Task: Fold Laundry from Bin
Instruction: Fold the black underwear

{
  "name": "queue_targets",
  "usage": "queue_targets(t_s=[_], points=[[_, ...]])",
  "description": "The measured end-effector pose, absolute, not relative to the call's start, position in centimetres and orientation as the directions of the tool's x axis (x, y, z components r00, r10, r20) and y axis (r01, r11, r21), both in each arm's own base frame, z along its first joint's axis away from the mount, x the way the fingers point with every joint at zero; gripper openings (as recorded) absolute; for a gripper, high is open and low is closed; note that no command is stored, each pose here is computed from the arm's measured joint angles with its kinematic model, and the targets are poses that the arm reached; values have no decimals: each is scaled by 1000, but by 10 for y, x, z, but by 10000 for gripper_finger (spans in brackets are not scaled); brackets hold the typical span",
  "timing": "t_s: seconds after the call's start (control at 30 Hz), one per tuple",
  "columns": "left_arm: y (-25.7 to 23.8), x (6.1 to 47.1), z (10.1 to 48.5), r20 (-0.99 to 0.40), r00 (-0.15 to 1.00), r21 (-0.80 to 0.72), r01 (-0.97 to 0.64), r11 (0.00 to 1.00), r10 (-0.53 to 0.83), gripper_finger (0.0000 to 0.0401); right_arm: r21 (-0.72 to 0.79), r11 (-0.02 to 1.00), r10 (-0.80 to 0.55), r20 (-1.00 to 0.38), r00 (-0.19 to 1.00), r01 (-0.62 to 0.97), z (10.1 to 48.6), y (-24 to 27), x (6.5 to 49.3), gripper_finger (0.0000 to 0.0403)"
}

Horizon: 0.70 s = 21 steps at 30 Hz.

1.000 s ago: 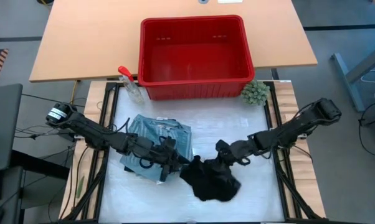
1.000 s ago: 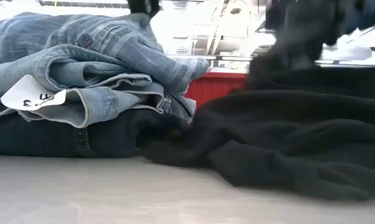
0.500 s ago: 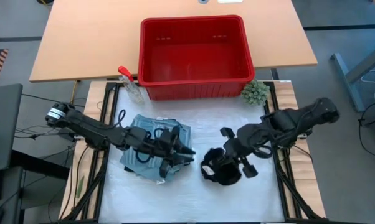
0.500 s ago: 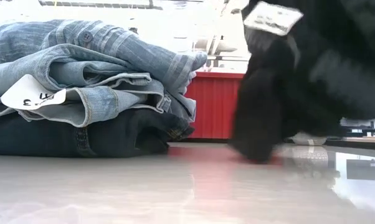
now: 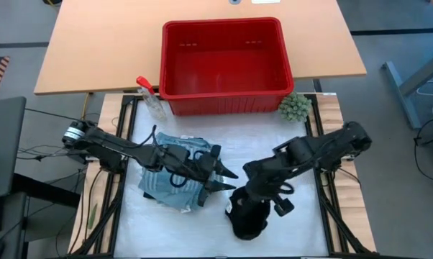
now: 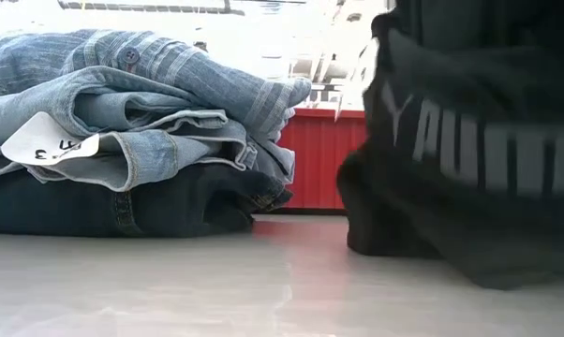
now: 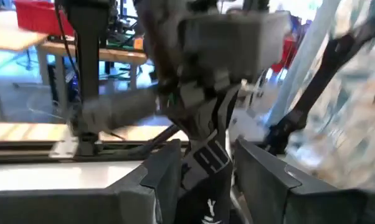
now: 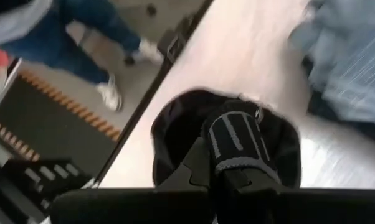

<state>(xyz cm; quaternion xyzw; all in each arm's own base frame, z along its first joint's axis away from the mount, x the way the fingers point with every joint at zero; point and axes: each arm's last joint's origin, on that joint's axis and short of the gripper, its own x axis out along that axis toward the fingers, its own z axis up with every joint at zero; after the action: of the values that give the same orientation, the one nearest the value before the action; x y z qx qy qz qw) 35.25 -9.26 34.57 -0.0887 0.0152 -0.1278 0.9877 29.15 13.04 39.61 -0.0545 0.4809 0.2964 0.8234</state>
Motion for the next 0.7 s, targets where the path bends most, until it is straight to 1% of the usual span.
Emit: queue_targets(t_s=[0.1,0.17,0.23,0.37,0.53,0.7], points=[[-92,352,349,-98,966,-101,230,968,-239,155,228,813,434,-851,297,-535,388,134,299,20],[-86,353,346,-166,957,-105,223,969,-238,169,244,812,432,-862,264,-531,385,137,303,20],[-76,355,343,-209,945,-149,225,963,-253,181,248,812,430,-866,254,-528,385,138,307,20],[-60,356,329,-266,915,-227,248,942,-305,195,261,824,433,-862,262,-504,387,142,316,20],[-52,362,315,-308,876,-252,300,920,-371,197,285,849,439,-849,294,-445,393,140,323,20],[-55,384,278,-376,828,-244,344,907,-416,197,307,875,433,-841,323,-375,395,138,326,20]])
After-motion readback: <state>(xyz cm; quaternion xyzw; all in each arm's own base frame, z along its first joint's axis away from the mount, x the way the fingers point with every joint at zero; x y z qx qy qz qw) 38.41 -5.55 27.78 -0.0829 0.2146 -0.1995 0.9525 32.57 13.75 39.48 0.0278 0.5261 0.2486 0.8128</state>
